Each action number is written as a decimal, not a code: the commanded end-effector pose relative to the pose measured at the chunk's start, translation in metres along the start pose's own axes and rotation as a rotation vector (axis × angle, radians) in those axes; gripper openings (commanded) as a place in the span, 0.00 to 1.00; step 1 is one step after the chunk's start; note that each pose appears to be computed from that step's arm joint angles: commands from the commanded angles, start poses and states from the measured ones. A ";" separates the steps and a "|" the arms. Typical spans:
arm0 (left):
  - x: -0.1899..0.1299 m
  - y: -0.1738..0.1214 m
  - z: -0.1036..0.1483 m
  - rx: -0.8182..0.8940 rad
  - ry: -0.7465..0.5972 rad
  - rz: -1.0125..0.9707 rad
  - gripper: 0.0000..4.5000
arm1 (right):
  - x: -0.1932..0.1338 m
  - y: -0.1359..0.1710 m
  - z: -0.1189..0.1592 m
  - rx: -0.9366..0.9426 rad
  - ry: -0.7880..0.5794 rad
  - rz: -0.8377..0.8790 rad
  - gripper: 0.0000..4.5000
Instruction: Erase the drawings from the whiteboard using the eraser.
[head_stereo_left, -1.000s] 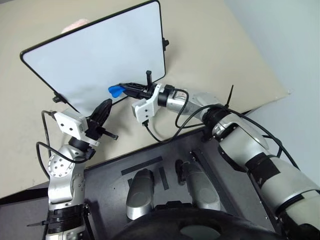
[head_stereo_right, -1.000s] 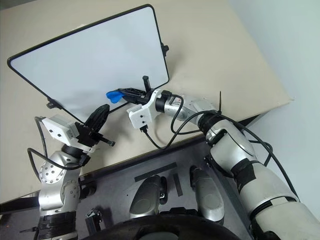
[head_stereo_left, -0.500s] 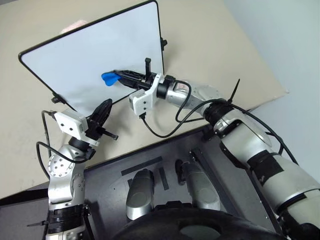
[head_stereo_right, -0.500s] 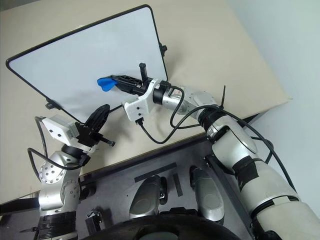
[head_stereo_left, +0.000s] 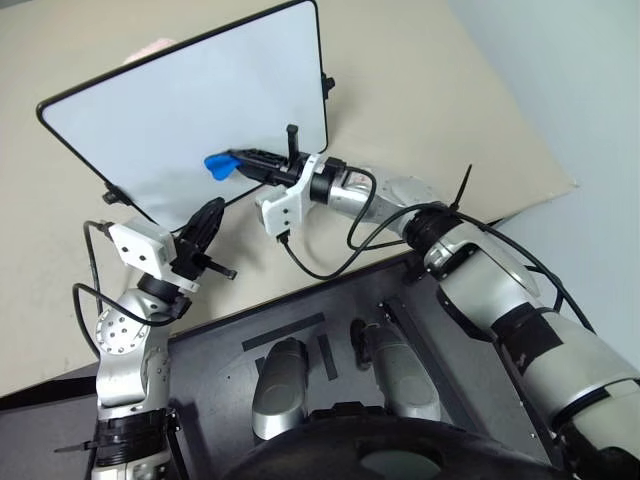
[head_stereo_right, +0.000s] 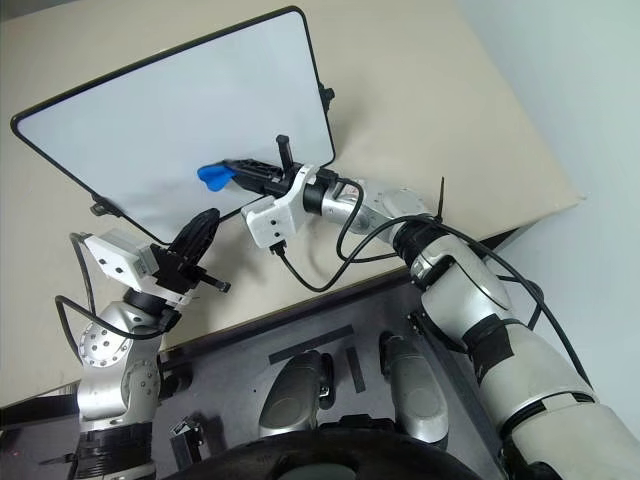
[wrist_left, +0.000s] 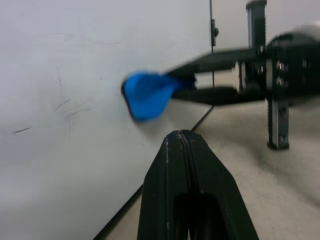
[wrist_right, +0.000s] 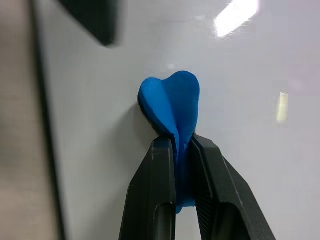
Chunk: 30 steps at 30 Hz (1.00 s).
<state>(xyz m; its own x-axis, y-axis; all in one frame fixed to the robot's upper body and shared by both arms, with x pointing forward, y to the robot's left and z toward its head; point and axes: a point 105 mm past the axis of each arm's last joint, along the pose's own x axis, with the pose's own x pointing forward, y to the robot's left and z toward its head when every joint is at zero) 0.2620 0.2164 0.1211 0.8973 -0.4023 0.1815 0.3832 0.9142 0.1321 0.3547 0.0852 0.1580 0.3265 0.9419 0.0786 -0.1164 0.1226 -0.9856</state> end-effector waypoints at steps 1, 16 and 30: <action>0.003 -0.002 0.011 0.019 -0.039 -0.009 0.00 | -0.012 -0.027 -0.001 0.051 -0.023 -0.082 0.06; 0.006 0.000 0.015 0.026 -0.037 -0.030 0.00 | -0.152 0.014 -0.017 0.842 0.209 0.346 0.06; 0.011 0.005 0.017 0.035 -0.044 -0.044 0.00 | -0.163 0.012 -0.027 0.882 0.295 0.306 0.87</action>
<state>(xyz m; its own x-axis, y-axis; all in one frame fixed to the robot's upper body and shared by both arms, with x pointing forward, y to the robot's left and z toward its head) 0.2704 0.2145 0.1316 0.8793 -0.4384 0.1861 0.4129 0.8965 0.1609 0.3205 -0.0739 0.1025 0.3261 0.8585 -0.3958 -0.8959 0.1469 -0.4193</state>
